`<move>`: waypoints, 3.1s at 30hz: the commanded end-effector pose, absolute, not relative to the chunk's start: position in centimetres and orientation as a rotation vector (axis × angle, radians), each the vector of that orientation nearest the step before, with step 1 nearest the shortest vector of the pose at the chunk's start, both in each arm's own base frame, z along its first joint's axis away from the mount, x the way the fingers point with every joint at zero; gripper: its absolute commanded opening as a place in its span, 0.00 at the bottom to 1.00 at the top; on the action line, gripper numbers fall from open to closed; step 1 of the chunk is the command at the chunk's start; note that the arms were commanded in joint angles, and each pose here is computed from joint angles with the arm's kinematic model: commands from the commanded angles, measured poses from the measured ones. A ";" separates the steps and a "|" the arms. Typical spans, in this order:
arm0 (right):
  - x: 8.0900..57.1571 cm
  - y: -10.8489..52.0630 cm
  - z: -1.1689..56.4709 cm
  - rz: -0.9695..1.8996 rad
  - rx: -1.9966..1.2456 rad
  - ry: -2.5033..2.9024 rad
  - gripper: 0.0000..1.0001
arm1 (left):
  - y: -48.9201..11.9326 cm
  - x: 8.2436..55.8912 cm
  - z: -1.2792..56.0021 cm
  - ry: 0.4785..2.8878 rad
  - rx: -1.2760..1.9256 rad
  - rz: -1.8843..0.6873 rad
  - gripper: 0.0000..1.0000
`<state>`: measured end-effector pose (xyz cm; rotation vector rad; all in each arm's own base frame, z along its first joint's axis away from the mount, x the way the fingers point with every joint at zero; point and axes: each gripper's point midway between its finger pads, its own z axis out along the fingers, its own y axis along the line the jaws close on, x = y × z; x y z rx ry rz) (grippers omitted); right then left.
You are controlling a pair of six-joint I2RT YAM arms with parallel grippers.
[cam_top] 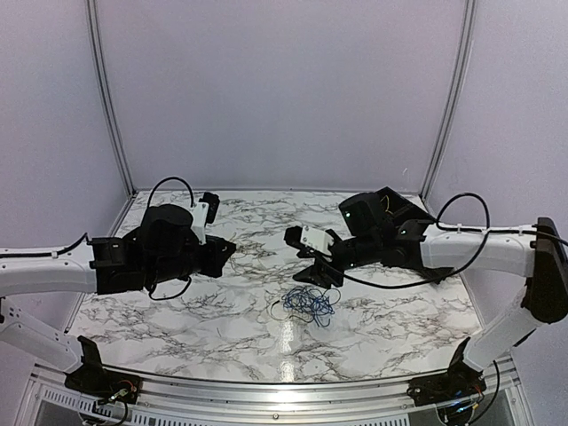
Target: Untangle the cables
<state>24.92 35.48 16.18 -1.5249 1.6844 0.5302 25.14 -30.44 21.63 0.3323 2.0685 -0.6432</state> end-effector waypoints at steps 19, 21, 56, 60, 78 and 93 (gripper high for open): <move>24.7 40.9 19.5 0.949 -1.475 1.722 0.55 | -37.7 23.3 22.8 1.983 0.509 -0.935 0.00; 24.9 40.9 19.6 0.962 -1.450 1.725 0.43 | -37.8 23.1 23.0 1.980 0.505 -0.958 0.00; 44.0 22.2 31.9 0.488 -0.830 1.748 0.00 | -34.9 26.9 22.0 2.065 0.560 -0.502 0.54; 47.9 19.1 32.4 0.379 -0.731 1.765 0.00 | -36.1 28.3 23.2 2.050 0.623 -0.438 0.62; 56.5 7.6 25.7 0.161 -0.494 1.949 0.00 | -31.6 32.9 20.9 2.079 0.463 -0.321 0.63; 56.4 4.2 21.6 0.039 -0.458 2.051 0.00 | -31.4 32.8 21.2 2.072 0.462 -0.323 0.64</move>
